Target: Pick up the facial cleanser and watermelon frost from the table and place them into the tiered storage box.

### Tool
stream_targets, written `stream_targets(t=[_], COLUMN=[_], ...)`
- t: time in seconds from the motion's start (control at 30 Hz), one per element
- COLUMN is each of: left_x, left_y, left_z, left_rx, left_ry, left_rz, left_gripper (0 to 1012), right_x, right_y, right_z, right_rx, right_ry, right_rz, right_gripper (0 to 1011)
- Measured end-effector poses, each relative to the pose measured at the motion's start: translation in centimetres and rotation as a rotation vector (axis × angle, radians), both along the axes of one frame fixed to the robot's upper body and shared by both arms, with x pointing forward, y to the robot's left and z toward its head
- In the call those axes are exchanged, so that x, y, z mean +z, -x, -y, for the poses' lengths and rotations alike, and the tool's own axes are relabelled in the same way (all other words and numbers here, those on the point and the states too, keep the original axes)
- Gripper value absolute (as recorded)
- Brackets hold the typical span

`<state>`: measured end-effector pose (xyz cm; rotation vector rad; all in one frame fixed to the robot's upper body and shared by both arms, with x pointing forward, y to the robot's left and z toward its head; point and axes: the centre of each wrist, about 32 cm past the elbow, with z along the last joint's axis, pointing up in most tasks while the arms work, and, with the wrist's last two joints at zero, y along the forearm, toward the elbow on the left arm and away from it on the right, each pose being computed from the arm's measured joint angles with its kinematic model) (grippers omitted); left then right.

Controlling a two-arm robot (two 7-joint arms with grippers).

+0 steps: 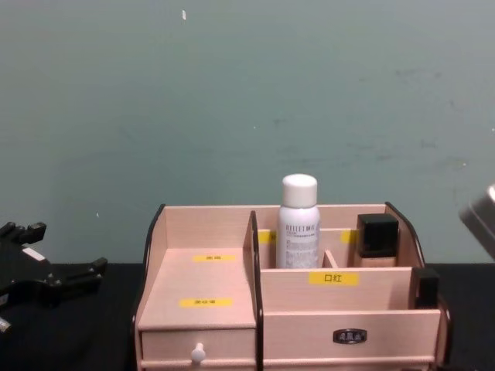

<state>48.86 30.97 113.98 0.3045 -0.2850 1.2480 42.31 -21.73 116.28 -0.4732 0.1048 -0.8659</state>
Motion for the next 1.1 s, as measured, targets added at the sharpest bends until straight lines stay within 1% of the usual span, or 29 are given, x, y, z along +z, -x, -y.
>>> stream_targets(t=[0.57,0.67,0.77,0.8,0.83,0.87,0.93,1.1], left_x=[0.0,0.0,0.0,0.0,0.0,0.0,0.0,0.0], left_y=[0.0,0.0,0.0,0.0,0.0,0.0,0.0,0.0], left_z=[0.0,0.0,0.0,0.0,0.0,0.0,0.0,0.0], left_rx=[0.0,0.0,0.0,0.0,0.0,0.0,0.0,0.0], left_ry=[0.0,0.0,0.0,0.0,0.0,0.0,0.0,0.0], left_rz=[0.0,0.0,0.0,0.0,0.0,0.0,0.0,0.0], left_gripper=[1001,1001,1001,1001,1001,1001,1001,1001], right_x=[-0.08,-0.08,-0.08,-0.08,-0.08,-0.07,-0.07,-0.07], right_y=[-0.1,-0.1,-0.09,-0.09,-0.09,-0.08,-0.08,-0.07], right_z=[0.01,0.01,0.01,0.01,0.01,0.01,0.01,0.0], right_rx=[0.004,0.004,0.004,0.004,0.004,0.004,0.004,0.004], right_ry=[-0.001,-0.001,-0.001,-0.001,-0.001,-0.001,-0.002,-0.002], right_rz=[-0.001,-0.001,-0.001,-0.001,-0.001,-0.001,-0.001,-0.001], right_gripper=[1004,954,868,857,799,799,738,728])
